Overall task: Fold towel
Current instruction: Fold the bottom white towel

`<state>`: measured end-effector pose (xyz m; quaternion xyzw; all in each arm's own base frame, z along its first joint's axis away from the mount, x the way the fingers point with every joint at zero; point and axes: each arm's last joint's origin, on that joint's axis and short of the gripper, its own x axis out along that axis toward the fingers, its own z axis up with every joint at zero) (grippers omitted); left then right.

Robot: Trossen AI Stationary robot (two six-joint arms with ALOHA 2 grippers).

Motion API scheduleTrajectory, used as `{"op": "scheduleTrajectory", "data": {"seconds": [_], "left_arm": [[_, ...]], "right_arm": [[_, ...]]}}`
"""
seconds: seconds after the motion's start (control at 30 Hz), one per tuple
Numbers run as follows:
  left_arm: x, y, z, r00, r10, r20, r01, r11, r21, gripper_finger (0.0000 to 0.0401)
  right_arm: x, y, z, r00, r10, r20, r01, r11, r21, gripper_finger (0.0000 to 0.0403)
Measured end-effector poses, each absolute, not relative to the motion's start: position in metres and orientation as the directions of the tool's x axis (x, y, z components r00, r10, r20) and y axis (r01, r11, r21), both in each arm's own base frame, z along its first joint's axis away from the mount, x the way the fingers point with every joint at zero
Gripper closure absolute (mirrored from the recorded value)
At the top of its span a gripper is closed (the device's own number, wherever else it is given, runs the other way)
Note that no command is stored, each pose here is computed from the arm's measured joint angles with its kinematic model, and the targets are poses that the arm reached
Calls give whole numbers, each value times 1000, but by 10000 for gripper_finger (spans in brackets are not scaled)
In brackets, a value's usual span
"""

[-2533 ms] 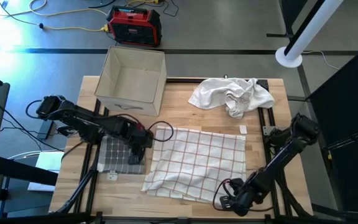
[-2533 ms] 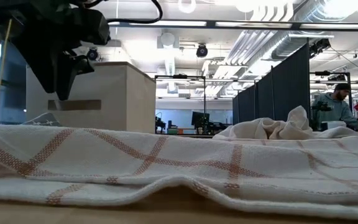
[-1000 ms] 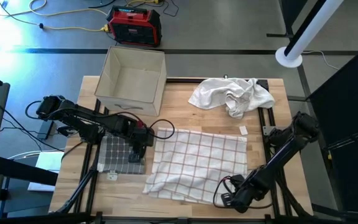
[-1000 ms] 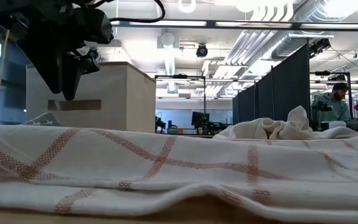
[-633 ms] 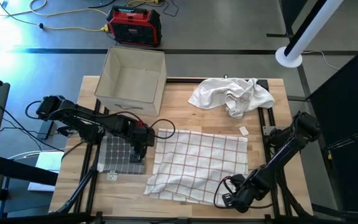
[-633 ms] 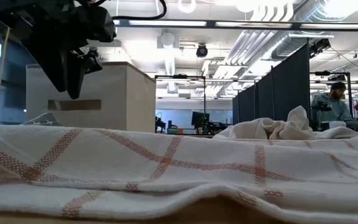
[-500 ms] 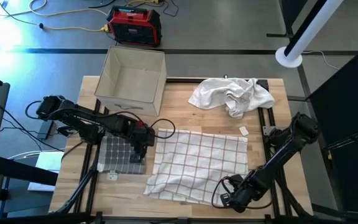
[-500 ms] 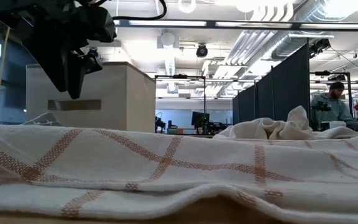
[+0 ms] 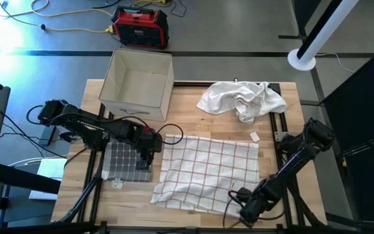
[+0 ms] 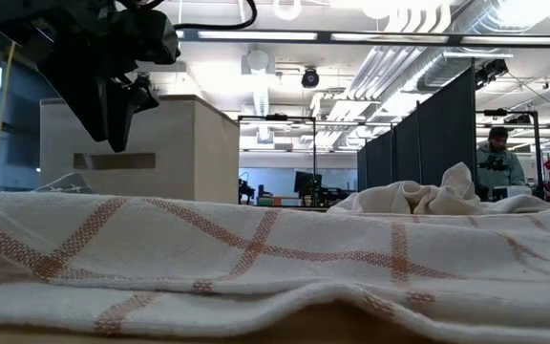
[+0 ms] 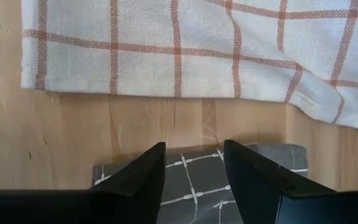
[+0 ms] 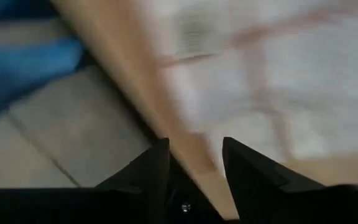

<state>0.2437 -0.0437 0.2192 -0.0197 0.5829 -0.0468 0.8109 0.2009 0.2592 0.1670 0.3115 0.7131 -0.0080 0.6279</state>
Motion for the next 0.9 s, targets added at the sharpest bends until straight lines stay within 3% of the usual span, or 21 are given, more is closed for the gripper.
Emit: {"op": "scheduleTrajectory", "data": {"seconds": [0.13, 0.27, 0.43, 0.9], "left_arm": [[244, -44, 219, 316, -97, -944, 32, 995, -92, 247], [244, -43, 219, 318, -89, -944, 28, 996, -85, 247], [244, -43, 219, 321, -73, -944, -7, 997, -79, 247], [244, -43, 219, 321, -72, -944, -44, 995, -91, 247]], "right_arm": [[198, 273, 177, 16, 469, -883, 179, 867, 464, 269], [194, 273, 180, 31, 405, -914, 30, 913, 406, 270], [194, 267, 179, 66, 320, -945, -11, 947, 320, 270], [195, 283, 159, 78, 338, -938, -102, 939, 330, 270]]}}
